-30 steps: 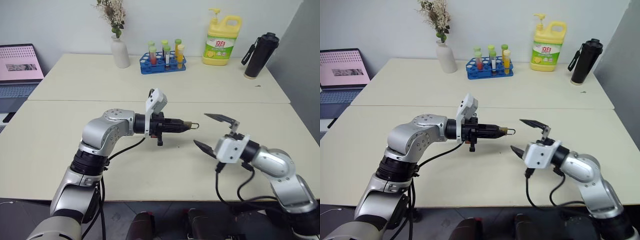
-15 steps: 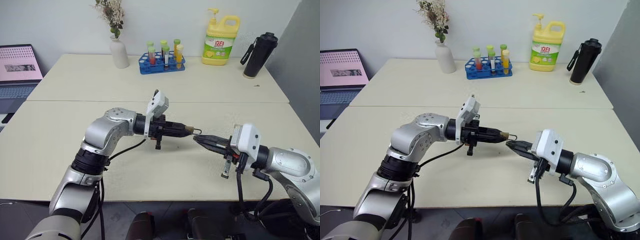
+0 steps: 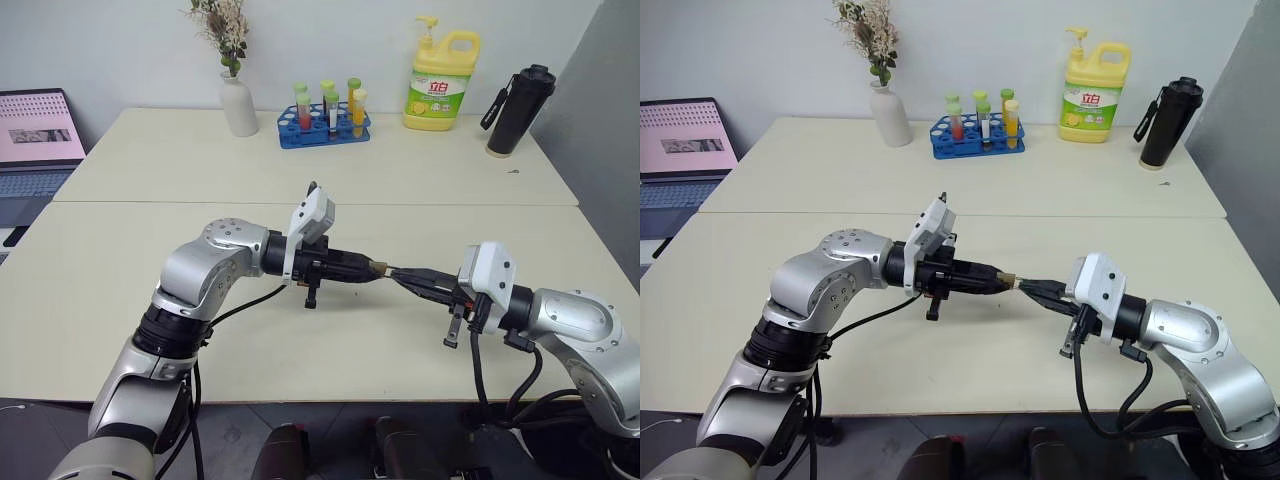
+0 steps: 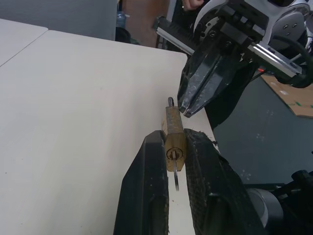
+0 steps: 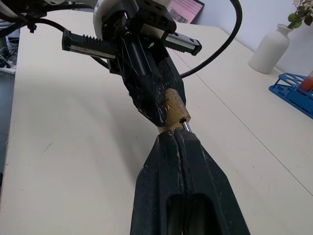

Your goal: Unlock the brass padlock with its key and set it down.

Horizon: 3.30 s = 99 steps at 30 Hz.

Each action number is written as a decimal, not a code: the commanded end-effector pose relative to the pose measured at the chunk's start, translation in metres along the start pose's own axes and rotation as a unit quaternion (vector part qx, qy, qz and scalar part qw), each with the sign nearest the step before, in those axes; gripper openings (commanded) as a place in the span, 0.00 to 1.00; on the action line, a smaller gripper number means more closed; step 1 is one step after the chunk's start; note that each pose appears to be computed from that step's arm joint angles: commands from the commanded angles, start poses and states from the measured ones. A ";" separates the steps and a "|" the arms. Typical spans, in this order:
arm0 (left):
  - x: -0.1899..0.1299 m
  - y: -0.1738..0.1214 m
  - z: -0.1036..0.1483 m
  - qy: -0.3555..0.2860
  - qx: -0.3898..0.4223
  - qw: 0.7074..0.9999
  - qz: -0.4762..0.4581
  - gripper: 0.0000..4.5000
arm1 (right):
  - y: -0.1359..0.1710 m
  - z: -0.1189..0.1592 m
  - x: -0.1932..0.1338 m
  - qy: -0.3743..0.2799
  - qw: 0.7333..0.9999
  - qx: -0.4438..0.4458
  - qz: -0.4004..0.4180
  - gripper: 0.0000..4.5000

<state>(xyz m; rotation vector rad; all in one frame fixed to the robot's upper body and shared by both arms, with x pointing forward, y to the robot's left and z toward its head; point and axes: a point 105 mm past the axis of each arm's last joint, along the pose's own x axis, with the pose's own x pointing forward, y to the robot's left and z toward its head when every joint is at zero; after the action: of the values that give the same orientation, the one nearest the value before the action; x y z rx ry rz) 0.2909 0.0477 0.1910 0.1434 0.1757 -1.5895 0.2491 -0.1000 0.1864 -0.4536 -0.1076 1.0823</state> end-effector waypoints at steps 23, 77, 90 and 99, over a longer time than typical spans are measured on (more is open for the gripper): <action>-0.008 -0.023 0.005 0.004 0.017 0.999 -0.050 0.04 | -0.005 -0.004 0.004 -0.003 0.997 -0.038 0.062 0.00; -0.012 -0.027 0.006 -0.002 -0.007 0.999 -0.049 0.04 | 0.000 -0.008 0.011 -0.001 0.992 -0.056 0.115 0.00; -0.012 -0.026 0.005 -0.003 -0.013 0.999 -0.047 0.04 | -0.009 -0.007 0.007 0.011 0.992 -0.077 0.102 0.00; -0.010 -0.024 0.004 -0.006 -0.015 0.999 -0.043 0.04 | 0.007 0.002 0.009 -0.003 0.990 -0.054 0.129 0.00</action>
<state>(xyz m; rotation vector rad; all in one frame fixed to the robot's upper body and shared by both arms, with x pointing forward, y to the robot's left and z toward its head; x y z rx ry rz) 0.2684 0.0576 0.1885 0.0957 0.2436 -1.6650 0.2525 -0.0911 0.1746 -0.5649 -0.0743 1.3270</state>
